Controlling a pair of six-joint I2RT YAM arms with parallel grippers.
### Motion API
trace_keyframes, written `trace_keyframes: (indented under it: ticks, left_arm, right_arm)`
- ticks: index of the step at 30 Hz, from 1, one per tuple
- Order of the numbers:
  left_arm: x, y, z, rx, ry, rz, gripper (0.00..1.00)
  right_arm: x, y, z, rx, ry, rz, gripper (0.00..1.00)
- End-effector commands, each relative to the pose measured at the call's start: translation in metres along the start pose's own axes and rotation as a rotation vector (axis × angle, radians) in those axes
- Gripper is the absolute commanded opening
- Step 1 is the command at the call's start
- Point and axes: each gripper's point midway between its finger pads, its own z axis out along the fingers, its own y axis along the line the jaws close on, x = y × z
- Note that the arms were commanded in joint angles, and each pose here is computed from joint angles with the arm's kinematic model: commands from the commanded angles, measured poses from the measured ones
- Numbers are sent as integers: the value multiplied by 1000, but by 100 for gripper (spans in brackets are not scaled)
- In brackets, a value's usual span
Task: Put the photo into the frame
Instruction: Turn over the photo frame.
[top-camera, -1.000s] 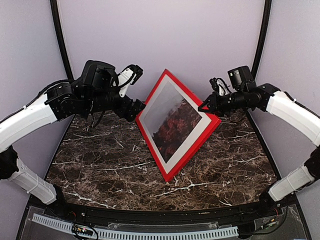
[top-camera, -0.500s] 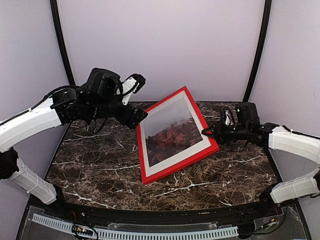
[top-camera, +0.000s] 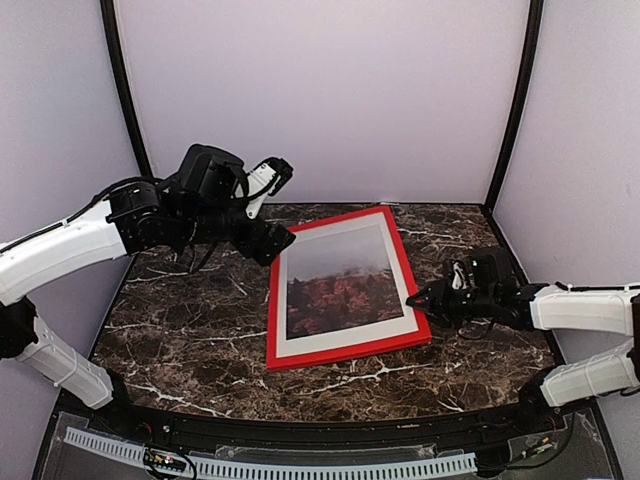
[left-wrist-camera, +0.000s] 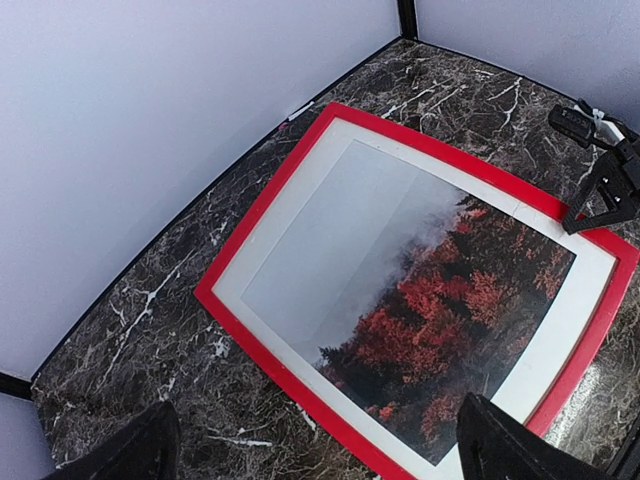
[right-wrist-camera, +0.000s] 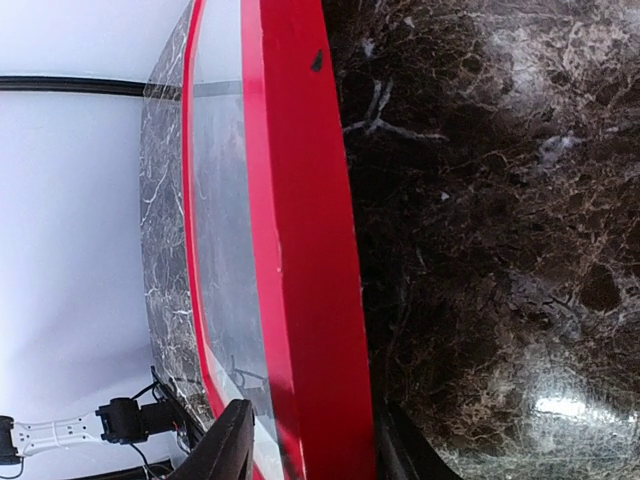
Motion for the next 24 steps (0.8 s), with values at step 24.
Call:
trace_keyframes:
  ticks: [24]
  left_arm:
    - [16, 29, -19, -112, 17, -37, 99]
  right_arm:
    - [-8, -11, -13, 195, 4, -172, 63]
